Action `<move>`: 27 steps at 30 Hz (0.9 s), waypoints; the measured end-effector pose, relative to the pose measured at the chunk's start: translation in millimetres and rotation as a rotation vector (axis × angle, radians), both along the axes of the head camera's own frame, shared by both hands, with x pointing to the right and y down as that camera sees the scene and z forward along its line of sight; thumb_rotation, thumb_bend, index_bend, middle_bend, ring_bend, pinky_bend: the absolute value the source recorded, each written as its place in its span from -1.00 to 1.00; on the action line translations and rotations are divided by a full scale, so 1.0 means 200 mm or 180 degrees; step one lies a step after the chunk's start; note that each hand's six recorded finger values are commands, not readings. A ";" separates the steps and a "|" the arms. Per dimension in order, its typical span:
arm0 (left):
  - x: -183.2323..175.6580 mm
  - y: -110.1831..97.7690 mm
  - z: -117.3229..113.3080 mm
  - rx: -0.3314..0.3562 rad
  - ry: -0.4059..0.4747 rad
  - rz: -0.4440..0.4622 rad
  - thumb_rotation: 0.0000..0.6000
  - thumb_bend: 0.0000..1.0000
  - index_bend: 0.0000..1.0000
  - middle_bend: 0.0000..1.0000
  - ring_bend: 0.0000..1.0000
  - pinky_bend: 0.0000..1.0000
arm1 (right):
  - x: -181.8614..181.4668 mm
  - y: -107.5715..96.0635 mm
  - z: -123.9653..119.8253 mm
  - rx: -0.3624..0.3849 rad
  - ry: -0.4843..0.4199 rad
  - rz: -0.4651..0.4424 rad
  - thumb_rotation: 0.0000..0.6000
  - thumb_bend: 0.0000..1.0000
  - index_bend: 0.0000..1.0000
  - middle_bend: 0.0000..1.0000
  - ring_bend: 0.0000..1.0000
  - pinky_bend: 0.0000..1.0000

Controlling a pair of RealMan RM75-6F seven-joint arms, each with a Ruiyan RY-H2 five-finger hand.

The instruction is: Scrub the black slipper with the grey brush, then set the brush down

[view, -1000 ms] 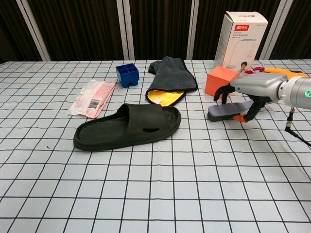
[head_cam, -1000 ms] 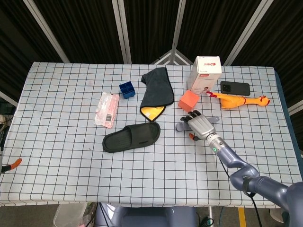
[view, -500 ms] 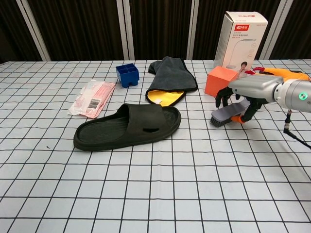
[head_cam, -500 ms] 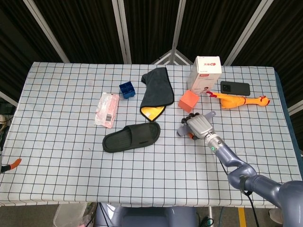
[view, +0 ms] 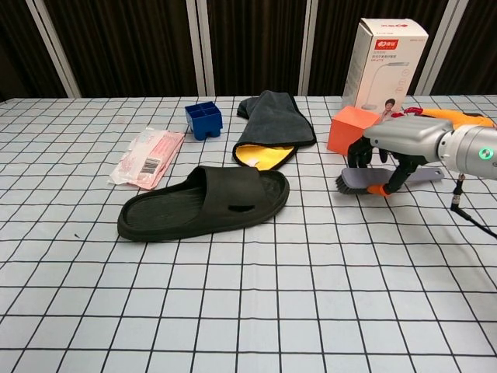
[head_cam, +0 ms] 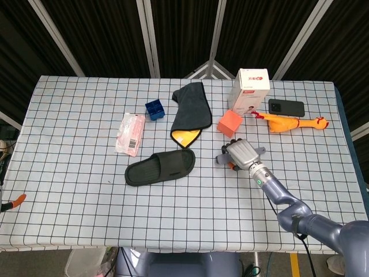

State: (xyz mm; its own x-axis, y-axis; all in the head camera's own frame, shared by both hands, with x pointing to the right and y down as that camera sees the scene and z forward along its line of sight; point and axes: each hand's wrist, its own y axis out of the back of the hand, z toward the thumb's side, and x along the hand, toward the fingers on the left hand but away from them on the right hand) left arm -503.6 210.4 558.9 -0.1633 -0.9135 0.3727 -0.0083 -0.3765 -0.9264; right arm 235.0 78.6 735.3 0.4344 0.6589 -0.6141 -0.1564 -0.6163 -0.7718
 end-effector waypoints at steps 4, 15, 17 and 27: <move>0.00 0.00 0.00 -0.0009 0.0001 0.0006 1.00 -0.56 -1.00 -1.00 -1.00 -0.91 | -0.01 0.00 -0.01 0.0045 -0.0039 0.0000 1.00 -0.13 0.04 0.05 -0.29 -0.22; 0.02 0.01 0.02 -0.0047 0.0020 0.0025 1.00 -0.56 -1.00 -1.00 -1.00 -0.91 | -0.01 -0.01 -0.04 0.0117 -0.0061 -0.0032 1.00 0.47 0.31 0.28 -0.13 -0.14; 0.03 0.01 0.02 -0.0070 0.0034 0.0054 1.00 -0.56 -1.00 -1.00 -1.00 -0.91 | -0.01 -0.01 -0.05 0.0129 -0.0066 -0.0063 1.00 0.55 0.34 0.31 -0.12 -0.12; 0.16 -0.06 0.06 -0.0066 0.0155 0.0442 1.00 0.13 -1.00 -1.00 -1.00 -0.90 | -0.12 0.03 -0.13 0.0162 -0.0106 -0.0316 1.00 0.62 0.34 0.31 -0.12 -0.12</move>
